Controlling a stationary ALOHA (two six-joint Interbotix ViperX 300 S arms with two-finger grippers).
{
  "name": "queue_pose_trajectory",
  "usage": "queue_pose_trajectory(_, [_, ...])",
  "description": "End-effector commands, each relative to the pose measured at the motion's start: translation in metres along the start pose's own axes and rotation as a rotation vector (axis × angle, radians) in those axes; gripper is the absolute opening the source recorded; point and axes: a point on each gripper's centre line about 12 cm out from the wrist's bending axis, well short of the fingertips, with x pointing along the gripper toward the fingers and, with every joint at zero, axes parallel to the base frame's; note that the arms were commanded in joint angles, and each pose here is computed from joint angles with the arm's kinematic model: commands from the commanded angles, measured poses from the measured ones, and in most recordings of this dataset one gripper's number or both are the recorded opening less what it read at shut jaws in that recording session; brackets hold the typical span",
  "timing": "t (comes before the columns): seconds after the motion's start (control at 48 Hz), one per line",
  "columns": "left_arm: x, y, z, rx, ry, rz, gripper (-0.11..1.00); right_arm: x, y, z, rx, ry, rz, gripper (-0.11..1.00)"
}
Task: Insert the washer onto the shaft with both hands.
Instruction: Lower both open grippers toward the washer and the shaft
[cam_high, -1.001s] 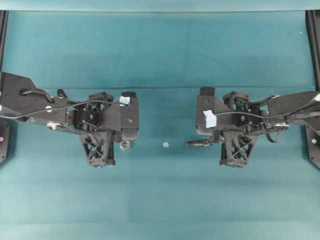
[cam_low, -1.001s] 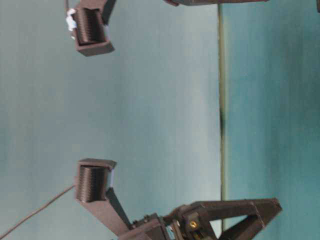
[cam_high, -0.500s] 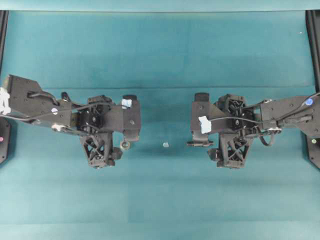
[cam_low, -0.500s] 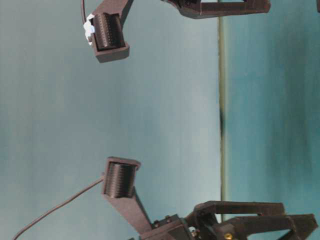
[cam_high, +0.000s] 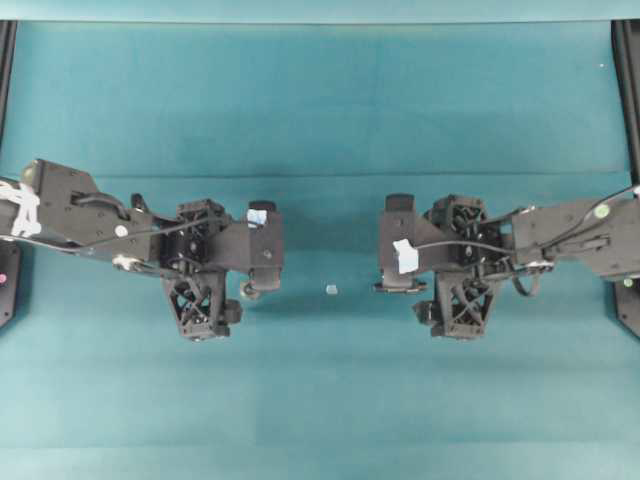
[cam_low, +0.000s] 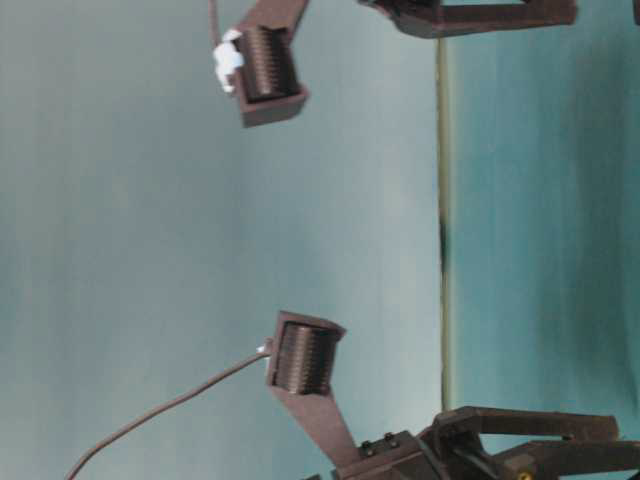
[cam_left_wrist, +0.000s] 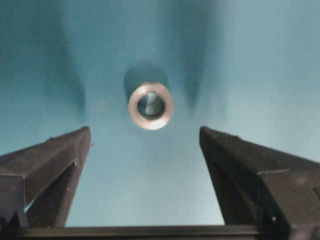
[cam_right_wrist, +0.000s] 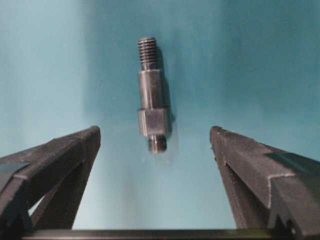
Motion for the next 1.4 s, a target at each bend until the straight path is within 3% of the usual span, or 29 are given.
queue_pose_trajectory(0.0, [-0.001,-0.001,0.008,0.004,-0.029,-0.002,0.95,0.002,0.001,0.001,-0.013,-0.012,0.001,0.9])
queue_pose_trajectory(1.376, [0.019,-0.001,0.006,-0.009,-0.03,-0.004,0.95,0.024,0.0,-0.009,-0.016,-0.013,0.004,0.87])
